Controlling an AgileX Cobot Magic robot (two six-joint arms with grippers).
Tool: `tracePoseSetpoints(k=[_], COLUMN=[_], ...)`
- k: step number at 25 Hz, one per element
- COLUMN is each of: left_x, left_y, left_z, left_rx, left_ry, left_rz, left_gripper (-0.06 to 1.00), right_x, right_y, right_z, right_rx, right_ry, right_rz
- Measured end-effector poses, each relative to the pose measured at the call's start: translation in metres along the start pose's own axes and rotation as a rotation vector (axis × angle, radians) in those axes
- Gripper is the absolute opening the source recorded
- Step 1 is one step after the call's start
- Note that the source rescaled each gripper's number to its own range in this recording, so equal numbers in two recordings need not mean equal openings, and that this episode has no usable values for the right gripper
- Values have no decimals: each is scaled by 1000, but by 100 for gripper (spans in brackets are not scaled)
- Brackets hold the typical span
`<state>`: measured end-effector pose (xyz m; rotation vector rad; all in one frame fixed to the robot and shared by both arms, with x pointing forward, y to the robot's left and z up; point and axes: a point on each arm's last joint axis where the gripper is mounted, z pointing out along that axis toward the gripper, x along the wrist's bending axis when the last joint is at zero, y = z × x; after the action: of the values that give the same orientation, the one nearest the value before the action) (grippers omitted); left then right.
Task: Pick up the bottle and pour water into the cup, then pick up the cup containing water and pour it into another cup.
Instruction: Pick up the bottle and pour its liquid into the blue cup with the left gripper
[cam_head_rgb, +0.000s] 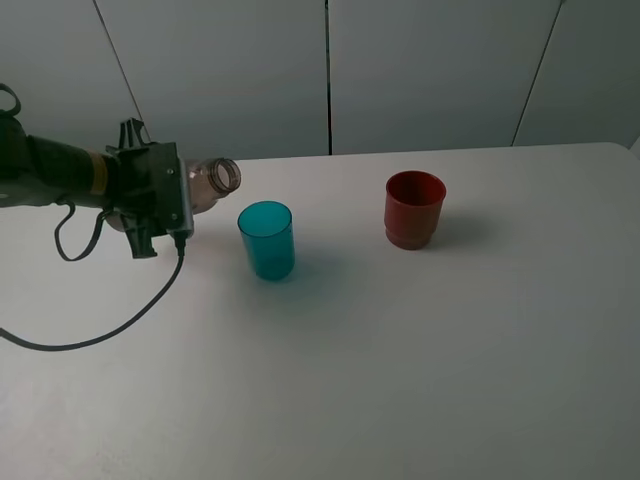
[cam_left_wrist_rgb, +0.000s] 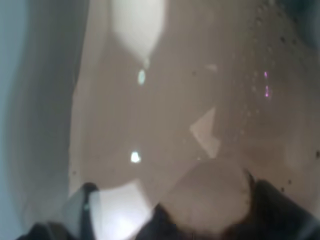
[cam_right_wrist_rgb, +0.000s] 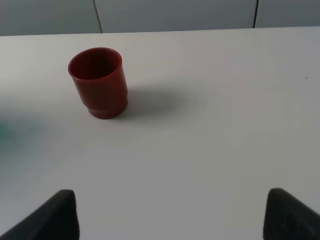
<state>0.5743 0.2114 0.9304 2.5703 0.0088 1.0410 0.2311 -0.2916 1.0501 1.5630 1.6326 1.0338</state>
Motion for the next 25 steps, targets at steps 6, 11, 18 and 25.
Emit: tracePoseSetpoints(k=[6,11,18,25], left_x=[7,5,4,3], left_y=[1,4,7,6], left_z=[0,1,2,1], left_rx=[30,33,24,35], left_ry=[8,-1,-4,-8], left_rz=[121,178,207,233], left_gripper=[1,1,1,1], right_x=[0,0,0,0], right_y=[0,0,0,0], right_z=[0,0,0,0], right_rx=[0,0,0,0], right_ry=[0,0,0,0], right_rz=[0,0,0,0])
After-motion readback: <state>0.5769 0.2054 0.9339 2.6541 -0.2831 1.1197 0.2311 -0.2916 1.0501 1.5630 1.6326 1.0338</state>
